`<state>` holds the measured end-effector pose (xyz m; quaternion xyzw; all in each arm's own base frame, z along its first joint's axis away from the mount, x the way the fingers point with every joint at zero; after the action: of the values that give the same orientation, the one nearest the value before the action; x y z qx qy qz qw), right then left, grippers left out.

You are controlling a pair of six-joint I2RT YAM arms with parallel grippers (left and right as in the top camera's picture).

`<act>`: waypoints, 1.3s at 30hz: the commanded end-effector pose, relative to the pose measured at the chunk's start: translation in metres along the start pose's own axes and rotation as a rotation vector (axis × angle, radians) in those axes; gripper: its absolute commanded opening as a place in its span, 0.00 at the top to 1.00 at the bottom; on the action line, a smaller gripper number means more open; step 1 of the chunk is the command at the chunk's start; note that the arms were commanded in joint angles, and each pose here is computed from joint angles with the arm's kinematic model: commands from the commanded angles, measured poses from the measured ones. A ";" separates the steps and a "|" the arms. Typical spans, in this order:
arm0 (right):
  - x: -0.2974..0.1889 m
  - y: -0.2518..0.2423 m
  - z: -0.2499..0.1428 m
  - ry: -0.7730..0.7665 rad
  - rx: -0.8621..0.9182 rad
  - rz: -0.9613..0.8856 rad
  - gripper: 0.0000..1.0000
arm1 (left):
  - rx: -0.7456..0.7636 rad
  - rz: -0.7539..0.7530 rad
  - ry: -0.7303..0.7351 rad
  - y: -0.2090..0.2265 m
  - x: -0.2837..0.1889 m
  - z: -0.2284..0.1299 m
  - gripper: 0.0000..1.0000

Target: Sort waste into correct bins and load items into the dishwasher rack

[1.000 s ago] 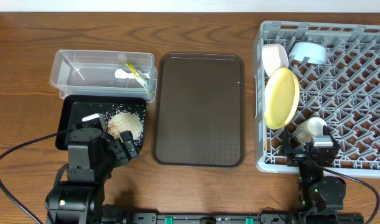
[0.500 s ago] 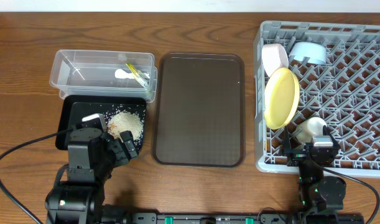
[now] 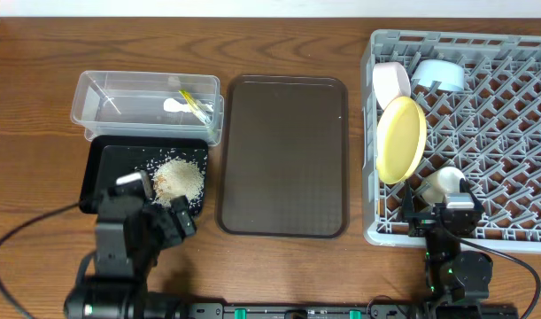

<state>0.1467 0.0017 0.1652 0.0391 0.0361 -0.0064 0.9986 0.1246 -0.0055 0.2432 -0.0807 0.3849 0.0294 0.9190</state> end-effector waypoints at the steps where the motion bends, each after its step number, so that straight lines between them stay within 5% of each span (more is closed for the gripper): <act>1: 0.000 0.001 -0.001 -0.003 -0.003 -0.003 0.01 | 0.067 0.002 -0.046 0.004 0.001 -0.012 0.05; 18: 0.000 0.001 -0.001 -0.003 -0.003 -0.003 0.01 | 0.182 -0.088 -0.733 0.004 0.060 -0.031 0.05; 39: 0.000 0.001 -0.001 -0.003 -0.003 -0.003 0.01 | 0.258 -0.091 -0.639 0.005 0.079 -0.049 0.04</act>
<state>0.1467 0.0015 0.1652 0.0391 0.0360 -0.0079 0.9986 0.1457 -0.0095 0.1620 0.0255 0.0507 -0.0334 0.9978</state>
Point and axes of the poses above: each gripper's point midway between its finger pads, its own x axis out along the fingers, its own y axis along the line the jaws close on, z = x × y, the point moved 10 cm from there along -x, back along the fingers, and after that the axes turned 8 degrees about x, right-handed, at the moved point
